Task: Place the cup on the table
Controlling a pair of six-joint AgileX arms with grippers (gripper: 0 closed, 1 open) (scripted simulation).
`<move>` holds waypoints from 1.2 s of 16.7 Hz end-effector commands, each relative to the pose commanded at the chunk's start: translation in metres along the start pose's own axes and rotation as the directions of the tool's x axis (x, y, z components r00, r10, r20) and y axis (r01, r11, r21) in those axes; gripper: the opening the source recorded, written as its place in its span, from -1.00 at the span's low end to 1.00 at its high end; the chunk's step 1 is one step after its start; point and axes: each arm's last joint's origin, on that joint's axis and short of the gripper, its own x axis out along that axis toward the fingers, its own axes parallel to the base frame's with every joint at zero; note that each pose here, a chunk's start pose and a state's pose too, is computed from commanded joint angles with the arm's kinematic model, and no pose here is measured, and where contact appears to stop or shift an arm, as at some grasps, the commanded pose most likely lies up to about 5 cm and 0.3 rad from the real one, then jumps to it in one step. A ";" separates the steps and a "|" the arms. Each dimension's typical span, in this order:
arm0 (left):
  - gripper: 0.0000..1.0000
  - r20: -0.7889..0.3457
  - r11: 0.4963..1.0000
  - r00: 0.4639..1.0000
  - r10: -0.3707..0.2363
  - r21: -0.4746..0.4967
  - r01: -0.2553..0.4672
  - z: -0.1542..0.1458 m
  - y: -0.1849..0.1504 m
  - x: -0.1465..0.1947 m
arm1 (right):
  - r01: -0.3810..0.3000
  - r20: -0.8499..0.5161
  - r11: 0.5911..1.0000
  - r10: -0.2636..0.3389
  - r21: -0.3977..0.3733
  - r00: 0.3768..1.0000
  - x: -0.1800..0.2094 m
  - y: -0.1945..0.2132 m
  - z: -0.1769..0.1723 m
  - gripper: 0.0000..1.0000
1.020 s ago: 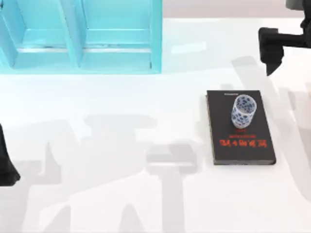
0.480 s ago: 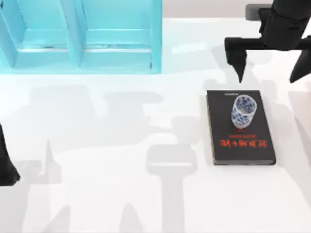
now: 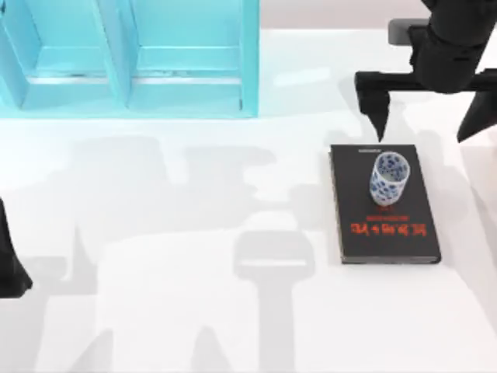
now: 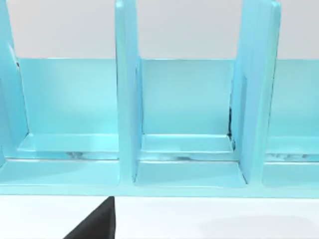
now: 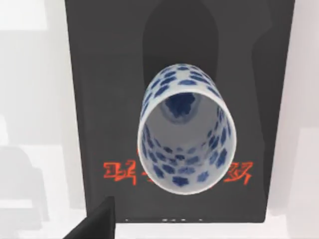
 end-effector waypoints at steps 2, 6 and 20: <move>1.00 0.000 1.000 1.000 0.000 0.000 0.000 0.000 0.000 0.000 | -0.001 0.004 1.000 0.001 -0.001 1.000 0.023 0.001 0.002 1.00; 1.00 0.000 1.000 1.000 0.000 0.000 0.000 0.000 0.000 0.000 | -0.002 0.007 1.000 0.002 -0.002 1.000 0.070 0.001 -0.001 1.00; 1.00 0.000 1.000 1.000 0.000 0.000 0.000 0.000 0.000 0.000 | -0.001 0.003 1.000 0.001 -0.003 1.000 0.081 0.001 -0.002 -0.21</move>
